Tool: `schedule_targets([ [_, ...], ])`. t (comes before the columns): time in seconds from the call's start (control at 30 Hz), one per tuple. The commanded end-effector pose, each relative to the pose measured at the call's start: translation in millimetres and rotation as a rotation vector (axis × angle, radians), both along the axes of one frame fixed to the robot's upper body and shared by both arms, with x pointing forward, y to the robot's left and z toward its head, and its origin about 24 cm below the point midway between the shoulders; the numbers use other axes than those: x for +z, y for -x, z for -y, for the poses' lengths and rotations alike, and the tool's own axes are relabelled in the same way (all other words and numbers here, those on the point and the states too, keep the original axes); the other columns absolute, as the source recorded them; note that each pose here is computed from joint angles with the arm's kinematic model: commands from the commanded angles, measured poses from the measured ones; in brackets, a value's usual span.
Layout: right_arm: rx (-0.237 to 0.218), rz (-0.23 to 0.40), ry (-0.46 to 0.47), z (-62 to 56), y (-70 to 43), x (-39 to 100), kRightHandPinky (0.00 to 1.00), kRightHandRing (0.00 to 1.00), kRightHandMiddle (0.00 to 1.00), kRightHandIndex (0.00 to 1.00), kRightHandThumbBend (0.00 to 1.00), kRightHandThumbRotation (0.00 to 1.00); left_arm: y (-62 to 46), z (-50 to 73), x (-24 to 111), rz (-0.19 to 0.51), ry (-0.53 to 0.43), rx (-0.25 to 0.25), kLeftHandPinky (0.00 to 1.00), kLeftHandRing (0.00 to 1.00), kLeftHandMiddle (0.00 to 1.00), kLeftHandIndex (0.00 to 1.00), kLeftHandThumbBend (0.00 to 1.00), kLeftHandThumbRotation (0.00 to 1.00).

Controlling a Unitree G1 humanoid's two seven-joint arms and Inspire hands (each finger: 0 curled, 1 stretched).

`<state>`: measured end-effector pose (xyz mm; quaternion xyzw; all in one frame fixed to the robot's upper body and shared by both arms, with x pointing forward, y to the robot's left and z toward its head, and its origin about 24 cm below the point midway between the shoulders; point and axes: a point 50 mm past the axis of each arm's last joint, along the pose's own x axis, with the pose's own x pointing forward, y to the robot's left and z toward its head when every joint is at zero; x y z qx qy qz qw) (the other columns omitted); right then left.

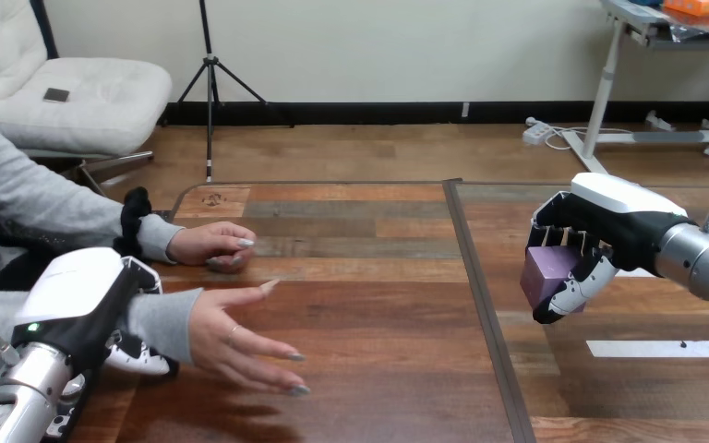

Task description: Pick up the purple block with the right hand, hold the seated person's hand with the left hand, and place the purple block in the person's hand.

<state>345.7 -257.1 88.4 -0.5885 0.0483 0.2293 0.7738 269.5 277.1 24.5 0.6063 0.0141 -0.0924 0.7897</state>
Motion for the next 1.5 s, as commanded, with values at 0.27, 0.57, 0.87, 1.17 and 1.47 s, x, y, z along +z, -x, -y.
schedule_targets([
  [0.27, 0.022, 0.117, -0.065, -16.7, -9.1, 16.6, 0.38, 0.43, 0.47, 0.45, 0.77, 0.00, -21.7, 18.0, 55.9, 0.240, 0.068, -0.093, 0.15, 0.20, 0.27, 0.27, 0.87, 0.00],
  [0.57, 0.026, 0.127, -0.085, -21.3, -9.9, 17.6, 0.40, 0.43, 0.47, 0.46, 0.76, 0.00, -24.6, 25.6, 65.8, 0.260, 0.083, -0.108, 0.15, 0.20, 0.26, 0.27, 0.85, 0.00],
  [0.87, 0.033, 0.143, -0.098, -25.8, -10.7, 18.1, 0.39, 0.43, 0.47, 0.46, 0.77, 0.00, -27.2, 34.2, 76.2, 0.271, 0.102, -0.131, 0.16, 0.21, 0.26, 0.27, 0.81, 0.00],
  [1.17, 0.049, 0.158, -0.114, -30.3, -10.9, 18.1, 0.38, 0.43, 0.46, 0.46, 0.76, 0.00, -29.7, 42.6, 83.0, 0.290, 0.113, -0.147, 0.19, 0.23, 0.28, 0.29, 0.83, 0.00],
  [1.47, 0.066, 0.183, -0.135, -35.5, -10.5, 17.8, 0.39, 0.43, 0.46, 0.45, 0.76, 0.00, -32.8, 49.1, 85.0, 0.314, 0.127, -0.172, 0.19, 0.24, 0.28, 0.29, 0.84, 0.00],
])
